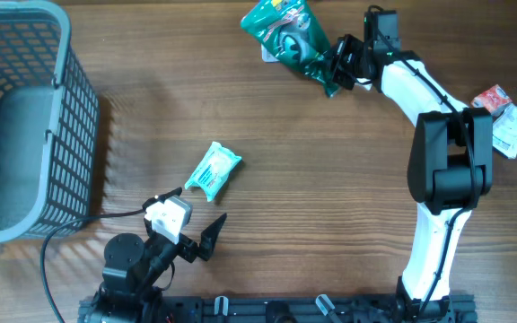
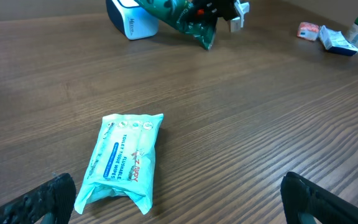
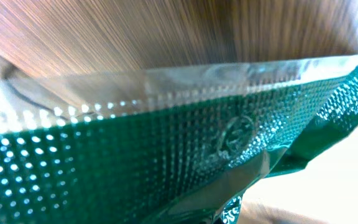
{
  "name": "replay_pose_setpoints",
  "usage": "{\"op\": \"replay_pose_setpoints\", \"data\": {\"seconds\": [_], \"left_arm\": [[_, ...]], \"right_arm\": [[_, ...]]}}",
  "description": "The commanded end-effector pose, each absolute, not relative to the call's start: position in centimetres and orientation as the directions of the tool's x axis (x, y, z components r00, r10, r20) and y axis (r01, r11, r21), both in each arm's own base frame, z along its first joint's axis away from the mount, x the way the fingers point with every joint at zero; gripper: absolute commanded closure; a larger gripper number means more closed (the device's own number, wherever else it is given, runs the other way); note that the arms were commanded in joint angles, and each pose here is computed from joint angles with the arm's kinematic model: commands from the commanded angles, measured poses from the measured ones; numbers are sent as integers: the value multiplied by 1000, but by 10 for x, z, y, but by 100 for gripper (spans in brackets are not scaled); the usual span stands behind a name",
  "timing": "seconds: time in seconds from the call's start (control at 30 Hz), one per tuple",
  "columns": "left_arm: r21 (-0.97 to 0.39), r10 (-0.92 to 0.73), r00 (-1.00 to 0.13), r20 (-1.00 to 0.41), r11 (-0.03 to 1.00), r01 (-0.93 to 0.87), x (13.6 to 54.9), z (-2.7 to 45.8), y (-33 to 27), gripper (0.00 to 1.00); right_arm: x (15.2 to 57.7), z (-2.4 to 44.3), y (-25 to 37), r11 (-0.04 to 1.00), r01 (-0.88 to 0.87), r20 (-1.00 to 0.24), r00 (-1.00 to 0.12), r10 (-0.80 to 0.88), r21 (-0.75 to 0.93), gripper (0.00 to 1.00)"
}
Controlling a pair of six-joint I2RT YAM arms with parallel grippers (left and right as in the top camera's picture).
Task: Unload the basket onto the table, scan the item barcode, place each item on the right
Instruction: 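Hold the 3M pack's barcode in front of the scanner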
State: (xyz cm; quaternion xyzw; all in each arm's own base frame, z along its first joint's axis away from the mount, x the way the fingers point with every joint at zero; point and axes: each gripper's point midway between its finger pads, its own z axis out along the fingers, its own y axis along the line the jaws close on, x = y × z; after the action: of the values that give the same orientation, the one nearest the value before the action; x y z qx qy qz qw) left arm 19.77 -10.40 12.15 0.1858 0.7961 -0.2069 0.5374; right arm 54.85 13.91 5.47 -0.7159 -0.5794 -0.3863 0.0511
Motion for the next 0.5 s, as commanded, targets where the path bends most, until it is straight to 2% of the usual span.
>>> {"op": "replay_pose_setpoints", "data": {"seconds": [0.0,0.33,0.47], "left_arm": [[-127,73,-350,-934,847,517,198,122,-103,0],[-127,73,-350,-934,847,517,198,122,-103,0],[-127,73,-350,-934,847,517,198,122,-103,0]], "right_arm": [[552,79,155,-307,886,676,-9,737,347,95],[560,74,134,-344,862,584,70,809,372,95],[572,76,123,-362,824,537,85,840,436,95]]}}
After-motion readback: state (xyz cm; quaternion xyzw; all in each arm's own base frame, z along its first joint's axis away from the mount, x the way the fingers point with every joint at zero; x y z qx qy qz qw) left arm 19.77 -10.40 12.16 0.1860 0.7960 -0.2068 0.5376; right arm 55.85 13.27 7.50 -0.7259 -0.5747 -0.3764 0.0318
